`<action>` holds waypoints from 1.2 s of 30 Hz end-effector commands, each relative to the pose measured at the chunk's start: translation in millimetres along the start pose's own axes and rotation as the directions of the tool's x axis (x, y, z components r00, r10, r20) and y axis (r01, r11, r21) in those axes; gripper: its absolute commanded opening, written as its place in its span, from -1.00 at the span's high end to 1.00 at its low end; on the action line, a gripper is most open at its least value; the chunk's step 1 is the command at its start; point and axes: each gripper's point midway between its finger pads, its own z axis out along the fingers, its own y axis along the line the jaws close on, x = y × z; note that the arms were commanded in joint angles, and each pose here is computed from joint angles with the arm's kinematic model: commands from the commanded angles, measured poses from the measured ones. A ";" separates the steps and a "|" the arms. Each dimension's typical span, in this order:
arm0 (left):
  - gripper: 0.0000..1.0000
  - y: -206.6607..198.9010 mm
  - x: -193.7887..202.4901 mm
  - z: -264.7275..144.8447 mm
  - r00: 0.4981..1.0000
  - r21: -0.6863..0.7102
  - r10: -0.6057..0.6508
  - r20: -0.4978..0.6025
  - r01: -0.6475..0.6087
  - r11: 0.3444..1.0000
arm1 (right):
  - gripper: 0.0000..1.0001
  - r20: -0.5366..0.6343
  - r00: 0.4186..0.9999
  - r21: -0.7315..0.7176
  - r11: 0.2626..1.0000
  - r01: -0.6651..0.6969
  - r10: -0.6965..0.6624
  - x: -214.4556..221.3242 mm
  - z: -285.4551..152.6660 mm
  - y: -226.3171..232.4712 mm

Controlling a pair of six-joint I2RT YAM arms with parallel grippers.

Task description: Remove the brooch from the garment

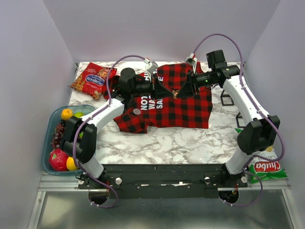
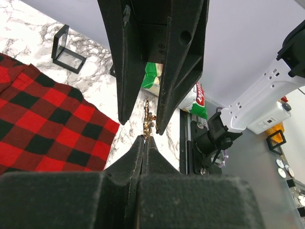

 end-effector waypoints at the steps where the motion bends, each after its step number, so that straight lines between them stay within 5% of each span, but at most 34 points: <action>1: 1.00 -11.8 -6.6 5.1 0.999 0.053 0.051 -0.003 -0.051 0.997 | 0.07 0.022 1.000 -0.010 1.000 0.020 -0.020 -11.0 2.6 0.5; 36: 1.00 -23.2 -0.4 12.9 0.992 0.094 0.115 -0.051 -0.110 0.989 | 0.07 0.036 0.999 0.230 0.973 -0.027 0.020 -23.0 -6.6 -41.7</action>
